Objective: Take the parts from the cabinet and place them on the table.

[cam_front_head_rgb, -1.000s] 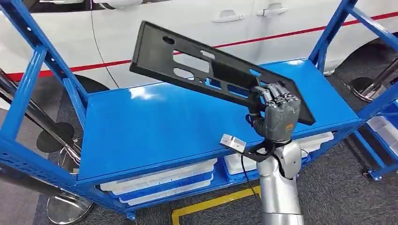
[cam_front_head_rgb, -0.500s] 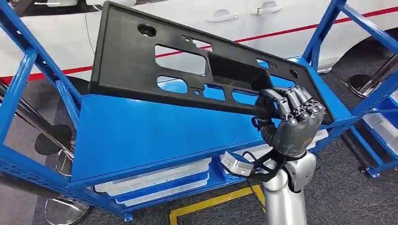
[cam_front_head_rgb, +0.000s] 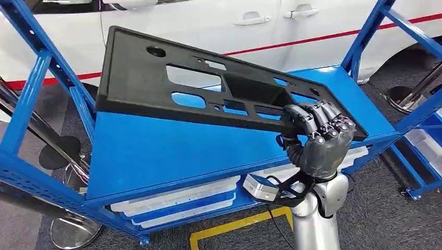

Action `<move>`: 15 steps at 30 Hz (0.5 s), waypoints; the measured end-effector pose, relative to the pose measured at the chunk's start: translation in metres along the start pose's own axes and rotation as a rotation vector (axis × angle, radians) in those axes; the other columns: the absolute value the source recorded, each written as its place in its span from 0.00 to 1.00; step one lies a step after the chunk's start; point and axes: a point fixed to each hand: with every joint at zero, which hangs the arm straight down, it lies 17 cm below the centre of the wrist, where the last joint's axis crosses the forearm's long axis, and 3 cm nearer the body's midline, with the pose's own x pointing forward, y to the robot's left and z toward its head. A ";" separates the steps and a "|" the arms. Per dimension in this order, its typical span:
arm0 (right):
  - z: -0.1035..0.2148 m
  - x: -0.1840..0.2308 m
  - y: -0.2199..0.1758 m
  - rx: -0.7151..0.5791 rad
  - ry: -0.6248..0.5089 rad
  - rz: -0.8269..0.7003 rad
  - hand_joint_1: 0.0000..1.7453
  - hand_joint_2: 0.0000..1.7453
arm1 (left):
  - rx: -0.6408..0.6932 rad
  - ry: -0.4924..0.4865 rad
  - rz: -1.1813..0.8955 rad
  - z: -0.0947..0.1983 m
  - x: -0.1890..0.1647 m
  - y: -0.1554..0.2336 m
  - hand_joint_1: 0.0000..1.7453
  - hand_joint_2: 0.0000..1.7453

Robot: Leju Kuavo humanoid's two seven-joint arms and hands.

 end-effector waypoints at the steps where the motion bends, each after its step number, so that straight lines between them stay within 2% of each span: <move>1: 0.000 0.001 0.000 0.000 -0.001 -0.002 1.00 1.00 | 0.002 0.003 0.003 0.000 -0.001 0.000 0.00 1.00; 9: 0.000 0.003 0.001 0.004 -0.005 -0.006 1.00 1.00 | 0.004 0.008 0.009 0.000 -0.001 0.000 0.00 1.00; 15: -0.003 0.011 0.000 -0.023 0.009 -0.069 1.00 1.00 | -0.007 0.072 0.026 0.002 -0.010 -0.007 0.00 1.00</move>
